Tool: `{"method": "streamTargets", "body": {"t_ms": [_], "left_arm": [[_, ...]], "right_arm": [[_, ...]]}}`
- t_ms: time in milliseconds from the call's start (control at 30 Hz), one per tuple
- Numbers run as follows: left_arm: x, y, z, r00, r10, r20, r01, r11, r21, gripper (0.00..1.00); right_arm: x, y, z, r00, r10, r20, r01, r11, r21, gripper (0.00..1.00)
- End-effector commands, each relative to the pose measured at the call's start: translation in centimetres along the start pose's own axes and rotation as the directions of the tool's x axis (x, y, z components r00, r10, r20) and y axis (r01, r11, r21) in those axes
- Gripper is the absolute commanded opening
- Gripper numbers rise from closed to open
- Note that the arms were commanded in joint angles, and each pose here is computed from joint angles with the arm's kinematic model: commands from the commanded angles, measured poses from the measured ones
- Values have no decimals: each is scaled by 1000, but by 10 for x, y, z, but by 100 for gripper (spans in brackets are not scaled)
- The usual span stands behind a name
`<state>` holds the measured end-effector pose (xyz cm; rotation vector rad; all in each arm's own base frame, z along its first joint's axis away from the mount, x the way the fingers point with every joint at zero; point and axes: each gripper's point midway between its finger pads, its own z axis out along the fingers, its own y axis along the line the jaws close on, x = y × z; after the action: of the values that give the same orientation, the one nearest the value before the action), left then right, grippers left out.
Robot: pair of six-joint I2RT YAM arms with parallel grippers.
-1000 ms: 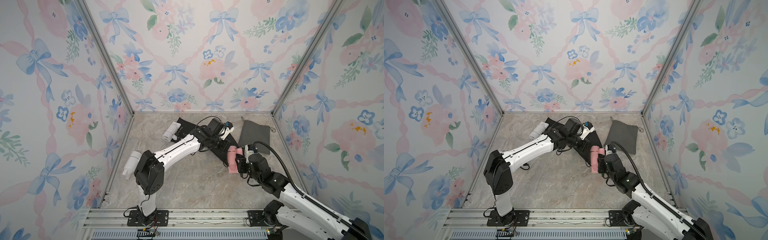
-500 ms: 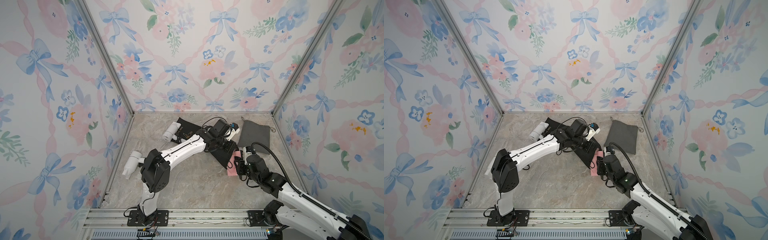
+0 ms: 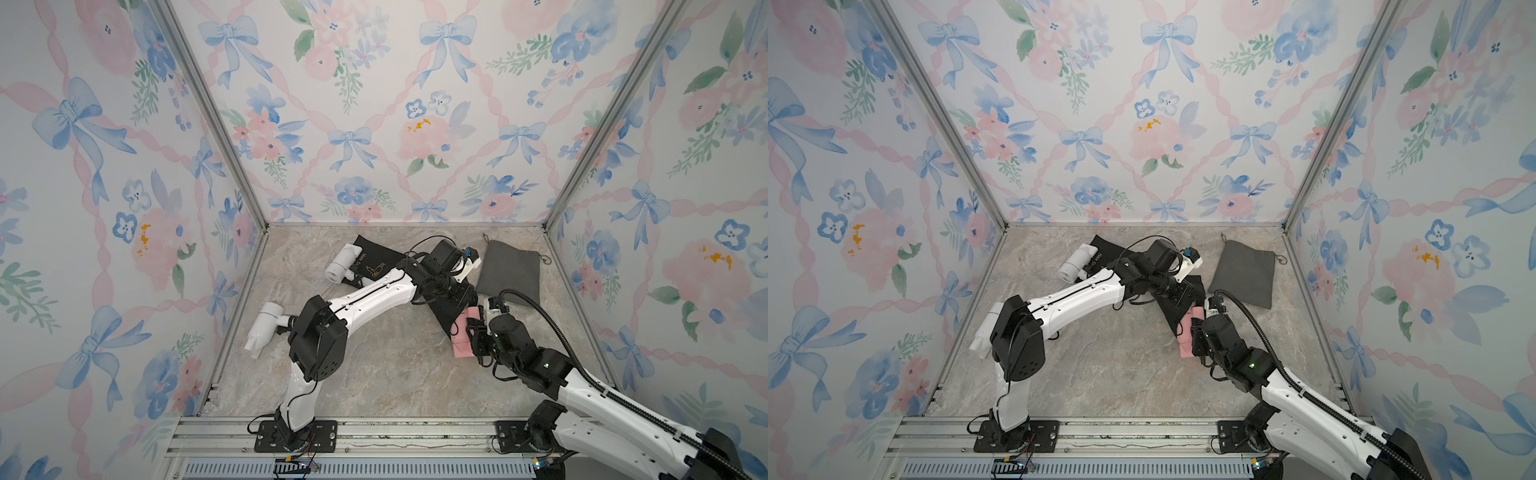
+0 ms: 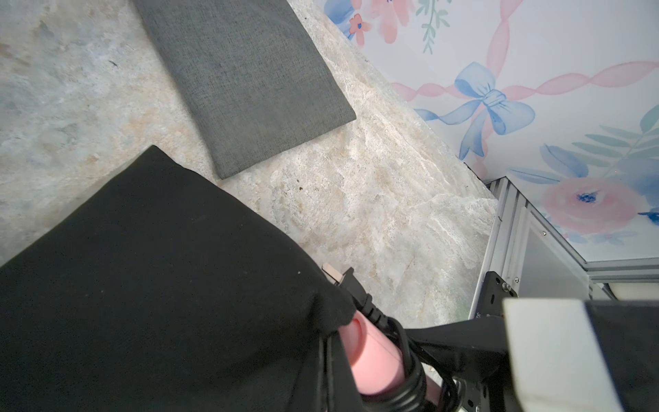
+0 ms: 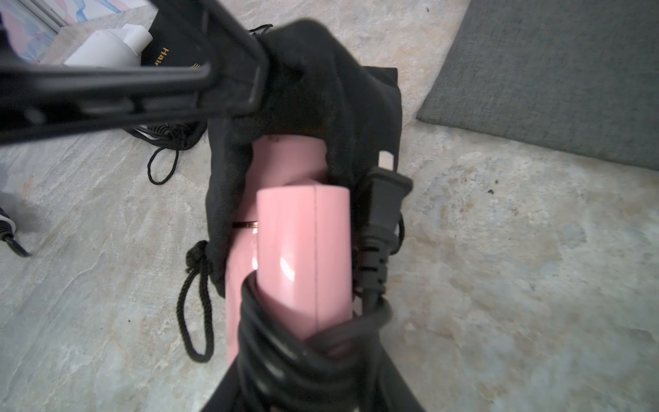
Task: Pack away hair dryers
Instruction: Place the hair dryer in the drawstring bag.
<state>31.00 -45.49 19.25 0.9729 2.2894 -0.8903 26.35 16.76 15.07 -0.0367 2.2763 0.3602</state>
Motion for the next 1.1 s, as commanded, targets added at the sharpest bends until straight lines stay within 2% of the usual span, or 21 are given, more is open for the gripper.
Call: {"method": "streamTargets", "body": {"t_ms": [0, 267, 633, 1067], "left_arm": [[-12, -1, -2, 1000, -1, 24, 1, 1000, 14, 0], [-11, 3, 1, 1000, -9, 19, 9, 1000, 15, 0], [-7, -1, -1, 1000, -11, 9, 11, 999, 39, 0], [25, 15, -16, 999, -20, -36, 20, 1000, 1, 0]], "right_arm": [[-4, 4, 1, 999, 21, 37, -21, 1000, -1, 29], [1, 8, 5, 999, 14, 32, -14, 1000, -3, 29], [-18, 16, 20, 998, 34, 46, -32, 998, -45, 29], [-54, 12, 23, 986, 144, 87, -130, 980, -148, 29]]}}
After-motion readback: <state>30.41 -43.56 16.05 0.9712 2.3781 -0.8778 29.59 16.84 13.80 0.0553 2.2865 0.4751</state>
